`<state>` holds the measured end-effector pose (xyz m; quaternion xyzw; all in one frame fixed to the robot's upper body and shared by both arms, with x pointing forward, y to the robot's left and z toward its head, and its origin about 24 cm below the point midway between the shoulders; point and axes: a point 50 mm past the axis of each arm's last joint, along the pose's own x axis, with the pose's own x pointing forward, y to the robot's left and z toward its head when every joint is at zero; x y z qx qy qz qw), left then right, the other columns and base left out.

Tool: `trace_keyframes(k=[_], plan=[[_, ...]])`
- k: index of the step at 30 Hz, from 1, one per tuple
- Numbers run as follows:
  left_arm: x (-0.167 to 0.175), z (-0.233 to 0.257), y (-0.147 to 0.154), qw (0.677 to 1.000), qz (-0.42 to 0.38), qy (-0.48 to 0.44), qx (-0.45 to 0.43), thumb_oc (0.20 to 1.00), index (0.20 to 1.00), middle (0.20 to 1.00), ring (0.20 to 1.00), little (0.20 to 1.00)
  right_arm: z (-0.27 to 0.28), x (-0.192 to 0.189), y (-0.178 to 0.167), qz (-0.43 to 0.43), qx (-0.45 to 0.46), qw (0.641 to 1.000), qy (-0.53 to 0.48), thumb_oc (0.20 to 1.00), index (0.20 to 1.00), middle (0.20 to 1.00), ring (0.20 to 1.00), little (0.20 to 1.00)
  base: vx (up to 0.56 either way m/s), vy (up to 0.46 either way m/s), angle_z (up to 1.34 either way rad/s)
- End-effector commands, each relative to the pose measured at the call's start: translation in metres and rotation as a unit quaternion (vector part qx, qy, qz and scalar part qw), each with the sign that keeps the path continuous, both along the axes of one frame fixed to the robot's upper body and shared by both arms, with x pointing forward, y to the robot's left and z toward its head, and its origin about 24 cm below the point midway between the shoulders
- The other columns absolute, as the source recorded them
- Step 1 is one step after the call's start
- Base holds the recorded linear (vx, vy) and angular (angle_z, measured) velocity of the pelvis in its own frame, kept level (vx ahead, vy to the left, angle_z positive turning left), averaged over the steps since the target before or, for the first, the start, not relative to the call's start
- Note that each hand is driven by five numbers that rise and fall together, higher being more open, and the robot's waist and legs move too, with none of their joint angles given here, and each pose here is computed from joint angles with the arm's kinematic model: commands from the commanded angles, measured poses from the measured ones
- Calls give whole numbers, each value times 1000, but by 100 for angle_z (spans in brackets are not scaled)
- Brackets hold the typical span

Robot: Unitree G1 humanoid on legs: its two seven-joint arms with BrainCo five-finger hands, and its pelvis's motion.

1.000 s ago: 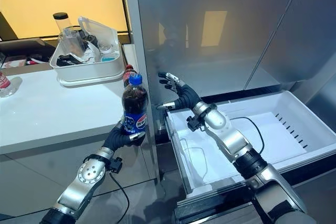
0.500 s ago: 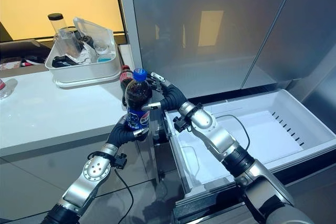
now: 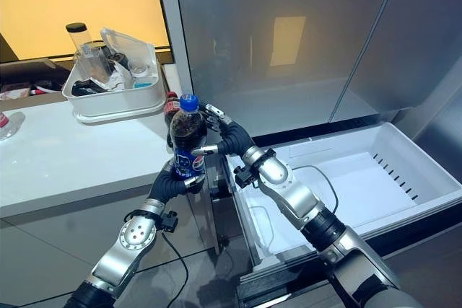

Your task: Take the drinks into the refrigerator

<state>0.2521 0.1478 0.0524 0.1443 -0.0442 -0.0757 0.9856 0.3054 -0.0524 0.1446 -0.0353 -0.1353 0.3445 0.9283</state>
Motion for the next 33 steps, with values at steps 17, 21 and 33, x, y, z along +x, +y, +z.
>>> trace_keyframes(k=[17, 21, 33], plan=[[31, 81, -1, 977, 14, -196, -77, 200, 200, 200, 200, 200, 42, -27, 43, 106, 74, 989, -73, 1000, 1000, 1000, 1000, 1000, 0, 0, 0], [30, 82, -1, 977, 8, -197, -79, 200, 200, 200, 200, 200, 42, -27, 43, 107, 66, 989, -76, 1000, 1000, 1000, 1000, 1000, 0, 0, 0], [24, 79, 20, 977, 39, -189, -95, 200, 200, 200, 200, 200, 61, -47, -6, 91, 140, 979, -120, 1000, 1000, 1000, 1000, 1000, 0, 0, 0]])
